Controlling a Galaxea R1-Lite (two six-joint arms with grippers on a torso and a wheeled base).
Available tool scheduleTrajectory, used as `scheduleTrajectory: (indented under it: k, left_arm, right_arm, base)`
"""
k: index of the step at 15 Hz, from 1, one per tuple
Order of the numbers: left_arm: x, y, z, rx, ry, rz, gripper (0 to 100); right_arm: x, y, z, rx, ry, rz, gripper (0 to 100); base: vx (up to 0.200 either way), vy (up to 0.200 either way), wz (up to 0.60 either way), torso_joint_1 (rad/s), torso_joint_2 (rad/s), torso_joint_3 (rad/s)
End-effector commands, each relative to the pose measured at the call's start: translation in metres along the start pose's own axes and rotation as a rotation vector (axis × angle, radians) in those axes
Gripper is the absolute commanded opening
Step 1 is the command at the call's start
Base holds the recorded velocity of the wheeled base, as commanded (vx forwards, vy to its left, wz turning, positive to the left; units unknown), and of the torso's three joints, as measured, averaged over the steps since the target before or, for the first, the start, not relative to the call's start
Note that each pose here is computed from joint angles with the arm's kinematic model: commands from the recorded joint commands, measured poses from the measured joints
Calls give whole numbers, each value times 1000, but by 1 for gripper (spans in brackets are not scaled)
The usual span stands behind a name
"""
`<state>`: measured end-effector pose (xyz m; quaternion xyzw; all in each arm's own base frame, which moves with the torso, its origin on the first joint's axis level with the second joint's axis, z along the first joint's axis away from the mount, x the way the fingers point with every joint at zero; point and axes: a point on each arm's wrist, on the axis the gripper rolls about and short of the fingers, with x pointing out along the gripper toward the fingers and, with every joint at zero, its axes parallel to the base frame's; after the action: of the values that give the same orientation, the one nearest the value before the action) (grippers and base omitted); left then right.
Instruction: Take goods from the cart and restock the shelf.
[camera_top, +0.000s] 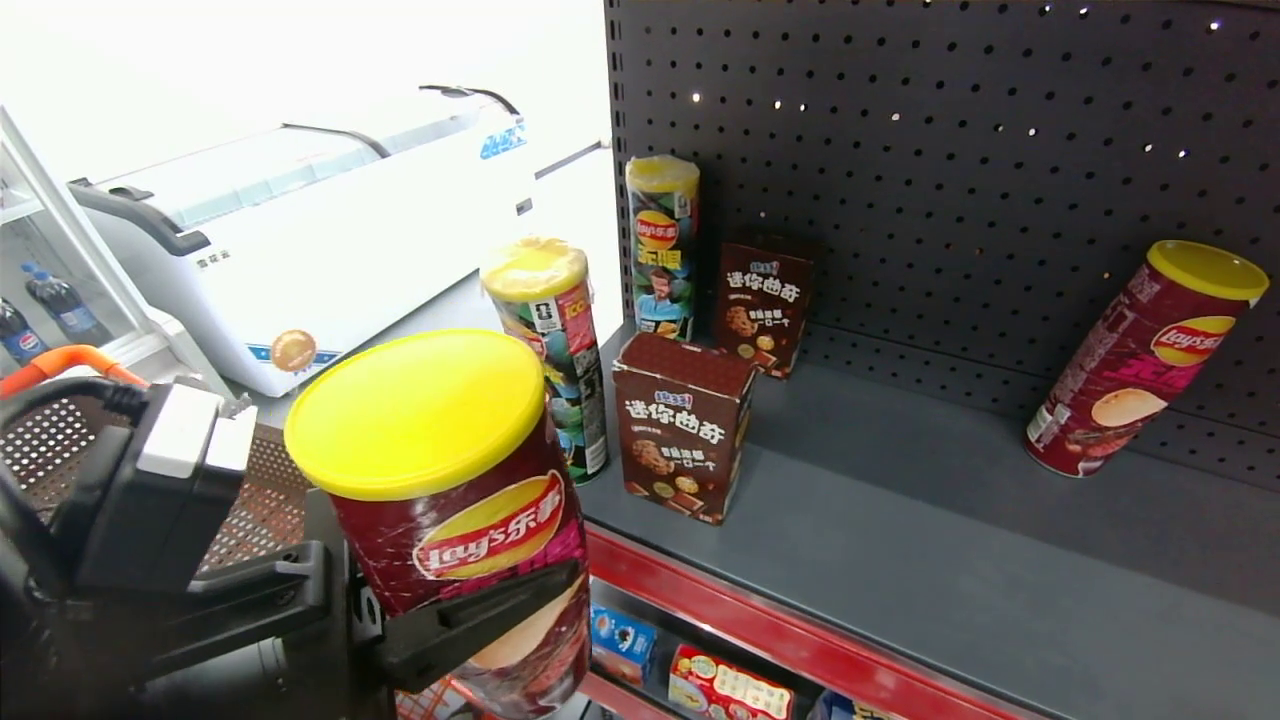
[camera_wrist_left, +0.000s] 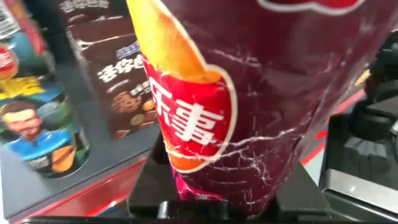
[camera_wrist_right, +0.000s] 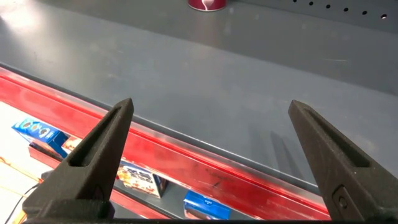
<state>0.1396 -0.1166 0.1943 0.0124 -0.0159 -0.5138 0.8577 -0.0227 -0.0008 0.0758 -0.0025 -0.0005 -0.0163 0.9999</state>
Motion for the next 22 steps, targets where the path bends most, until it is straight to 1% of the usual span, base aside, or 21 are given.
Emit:
scheduleTrajectory:
  k: [1,5,7,9,13,19,21,22]
  left_arm:
    - [8,3,-3,-8,16,-27,0]
    - [9,0,-1,-9,7,-93,0]
    - [9,0,-1,-9,7,-116,0]
    - [9,1,-1,-9,7,-111,0]
    - [8,2,0,-6,0,-103,0]
    - [6,2,-2,-9,4,-102,0]
    - [5,4,-2,-8,6,-91,0]
    - [5,4,-3,-9,9,-90,0]
  right_arm:
    - [0,0,0,1,0,0,100]
    - [0,0,0,-1,0,0,100]
    - [0,0,0,-1,0,0,100]
    - [0,0,0,-1,0,0,100]
    - [0,0,0,1,0,0,100]
    - [0,0,0,1,0,-1,100]
    - [0,0,0,1,0,-1,100]
    - [0,0,0,1,0,0,100]
  base:
    - [0,0,-600,-2,2,7]
    - [0,0,-600,8,5,2]
    - [0,0,-600,-5,2,0]
    - [0,0,-600,5,2,0]
    - [0,0,0,0,0,0]
    - [0,0,0,0,0,0]
    - [0,0,0,0,0,0]
    - [0,0,-600,7,2,2]
